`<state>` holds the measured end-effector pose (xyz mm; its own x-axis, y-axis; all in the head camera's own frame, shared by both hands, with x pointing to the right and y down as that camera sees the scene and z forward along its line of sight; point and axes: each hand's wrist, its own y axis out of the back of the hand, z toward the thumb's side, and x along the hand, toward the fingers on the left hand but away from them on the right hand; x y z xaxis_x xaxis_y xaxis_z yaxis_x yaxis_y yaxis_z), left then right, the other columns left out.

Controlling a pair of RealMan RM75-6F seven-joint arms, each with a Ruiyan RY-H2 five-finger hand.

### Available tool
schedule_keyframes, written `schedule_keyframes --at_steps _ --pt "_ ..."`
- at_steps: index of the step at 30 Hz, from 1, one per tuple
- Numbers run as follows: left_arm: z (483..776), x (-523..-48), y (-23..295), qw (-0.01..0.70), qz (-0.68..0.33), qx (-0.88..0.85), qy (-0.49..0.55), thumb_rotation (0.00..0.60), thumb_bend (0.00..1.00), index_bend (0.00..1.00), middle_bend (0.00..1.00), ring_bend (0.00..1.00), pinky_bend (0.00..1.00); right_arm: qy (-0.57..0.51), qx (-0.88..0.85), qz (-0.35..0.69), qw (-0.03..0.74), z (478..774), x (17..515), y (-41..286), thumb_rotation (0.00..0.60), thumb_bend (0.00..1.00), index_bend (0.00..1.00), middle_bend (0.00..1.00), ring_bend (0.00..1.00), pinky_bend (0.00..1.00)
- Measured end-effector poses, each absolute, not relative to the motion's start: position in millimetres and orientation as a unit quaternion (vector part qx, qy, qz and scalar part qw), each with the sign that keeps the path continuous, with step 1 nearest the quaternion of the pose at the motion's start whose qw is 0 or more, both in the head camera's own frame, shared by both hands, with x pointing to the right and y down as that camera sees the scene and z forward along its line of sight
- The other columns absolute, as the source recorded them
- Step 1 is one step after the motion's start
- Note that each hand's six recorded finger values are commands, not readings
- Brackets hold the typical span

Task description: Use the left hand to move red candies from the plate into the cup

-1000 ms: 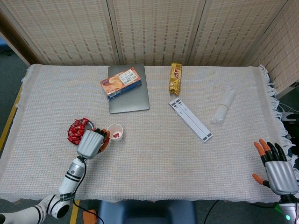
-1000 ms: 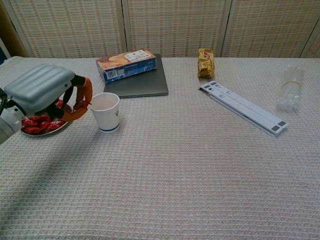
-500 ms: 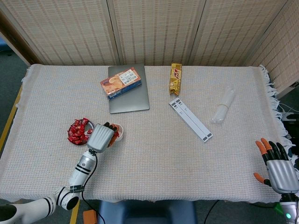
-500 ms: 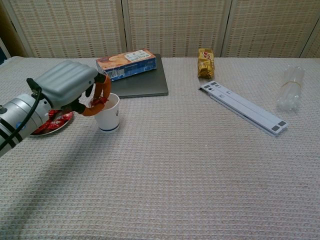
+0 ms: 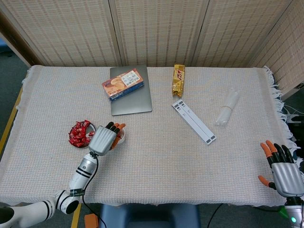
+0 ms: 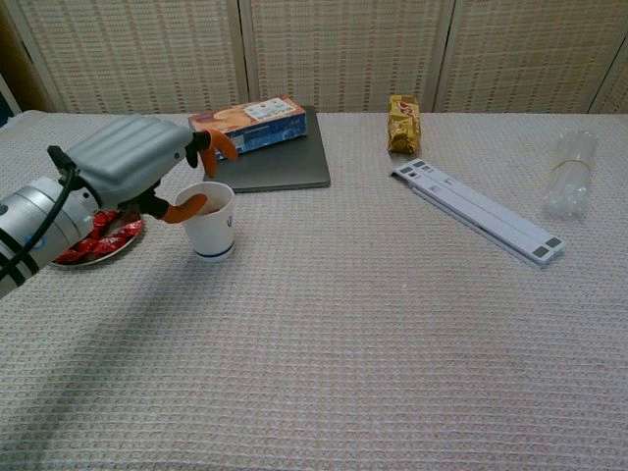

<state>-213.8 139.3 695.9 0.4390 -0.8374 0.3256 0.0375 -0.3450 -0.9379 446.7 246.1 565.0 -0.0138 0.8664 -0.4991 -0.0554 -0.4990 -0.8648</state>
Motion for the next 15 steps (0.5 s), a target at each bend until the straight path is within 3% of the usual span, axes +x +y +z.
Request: schedule_keyframes --at_steps 7,15 --pt "690 -240 147 0.448 -0.457 -0.718 0.273 0.6 0.41 0.0 0.11 0.16 1.0 -0.334 -0.599 0.628 0.367 567 446 247 0.6 0.06 0.0 0.0 0.0 0.0" --pt "691 -251 165 0.436 -0.465 -0.728 0.252 0.6 0.4 0.0 0.09 0.14 1.0 -0.327 -0.604 0.626 0.369 570 442 250 0.6 0.06 0.0 0.0 0.0 0.0"
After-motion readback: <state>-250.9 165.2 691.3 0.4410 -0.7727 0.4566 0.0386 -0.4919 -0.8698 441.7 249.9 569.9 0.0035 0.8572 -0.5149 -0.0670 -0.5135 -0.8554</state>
